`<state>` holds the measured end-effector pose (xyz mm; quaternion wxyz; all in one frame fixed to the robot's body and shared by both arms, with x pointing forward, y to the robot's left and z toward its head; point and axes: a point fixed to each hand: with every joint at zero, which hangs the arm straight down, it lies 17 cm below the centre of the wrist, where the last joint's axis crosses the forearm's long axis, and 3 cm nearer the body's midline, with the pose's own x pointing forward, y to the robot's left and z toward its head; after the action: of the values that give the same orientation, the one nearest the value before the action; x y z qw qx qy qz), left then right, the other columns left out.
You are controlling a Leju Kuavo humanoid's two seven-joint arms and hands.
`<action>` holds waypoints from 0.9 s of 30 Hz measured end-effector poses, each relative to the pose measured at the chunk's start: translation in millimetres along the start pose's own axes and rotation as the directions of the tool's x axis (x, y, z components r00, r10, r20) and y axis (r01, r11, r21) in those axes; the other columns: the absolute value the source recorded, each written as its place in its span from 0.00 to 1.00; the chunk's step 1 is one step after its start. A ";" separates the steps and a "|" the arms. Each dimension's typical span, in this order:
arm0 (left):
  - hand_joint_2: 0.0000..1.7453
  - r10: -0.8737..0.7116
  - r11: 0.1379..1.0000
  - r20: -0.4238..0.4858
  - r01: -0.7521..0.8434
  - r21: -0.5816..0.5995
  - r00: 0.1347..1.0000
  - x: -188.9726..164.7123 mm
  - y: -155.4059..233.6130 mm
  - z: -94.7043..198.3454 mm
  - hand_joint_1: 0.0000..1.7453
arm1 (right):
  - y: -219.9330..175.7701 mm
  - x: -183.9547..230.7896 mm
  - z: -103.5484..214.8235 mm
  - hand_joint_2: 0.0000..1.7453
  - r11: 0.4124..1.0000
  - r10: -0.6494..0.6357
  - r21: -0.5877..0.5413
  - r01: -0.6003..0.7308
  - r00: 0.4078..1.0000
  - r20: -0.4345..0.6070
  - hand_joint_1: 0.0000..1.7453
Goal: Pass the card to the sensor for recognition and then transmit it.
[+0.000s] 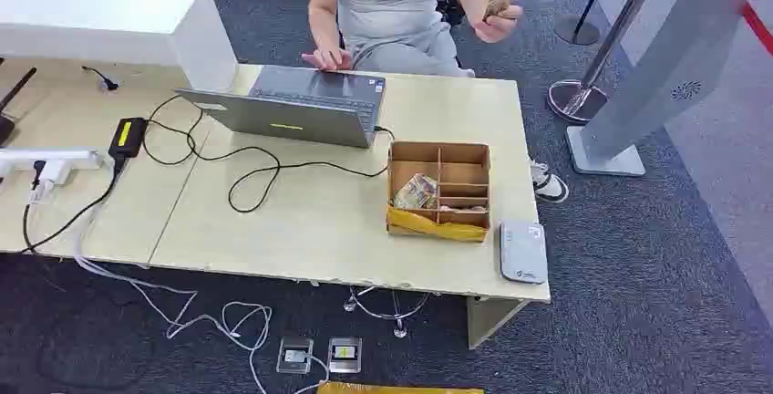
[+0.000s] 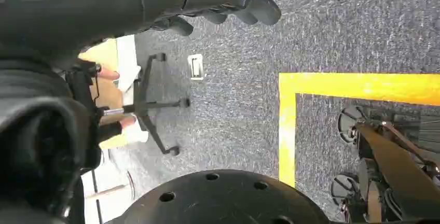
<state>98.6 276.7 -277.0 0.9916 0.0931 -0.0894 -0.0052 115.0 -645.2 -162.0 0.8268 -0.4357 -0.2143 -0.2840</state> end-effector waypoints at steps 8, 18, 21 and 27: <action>0.00 -0.014 1.000 0.004 0.014 0.000 1.000 0.6 0.5 -0.1 0.00 | -38.6 -8.6 -14.0 1.00 0.996 -0.068 -0.061 0.062 0.994 -0.090 0.00; 0.00 -0.085 0.996 0.029 0.085 -0.014 0.996 5.2 1.2 -0.5 0.00 | -182.7 344.2 74.0 1.00 0.958 0.031 -0.251 0.140 0.818 0.574 0.00; 0.00 -0.104 0.994 0.043 0.105 -0.016 0.994 6.3 2.1 -0.7 0.00 | -169.9 396.3 125.4 1.00 0.968 0.058 -0.217 0.130 0.723 0.689 0.00; 0.00 -0.155 0.987 0.074 0.158 -0.036 0.985 11.3 -0.4 -0.2 0.00 | -95.3 473.4 239.5 1.00 0.994 0.107 -0.098 -0.043 0.513 0.852 0.00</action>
<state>109.8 276.0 -275.2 0.9861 0.0789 -0.1170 -0.0882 380.4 -621.2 306.5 0.6116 -0.5542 -0.5647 -0.0040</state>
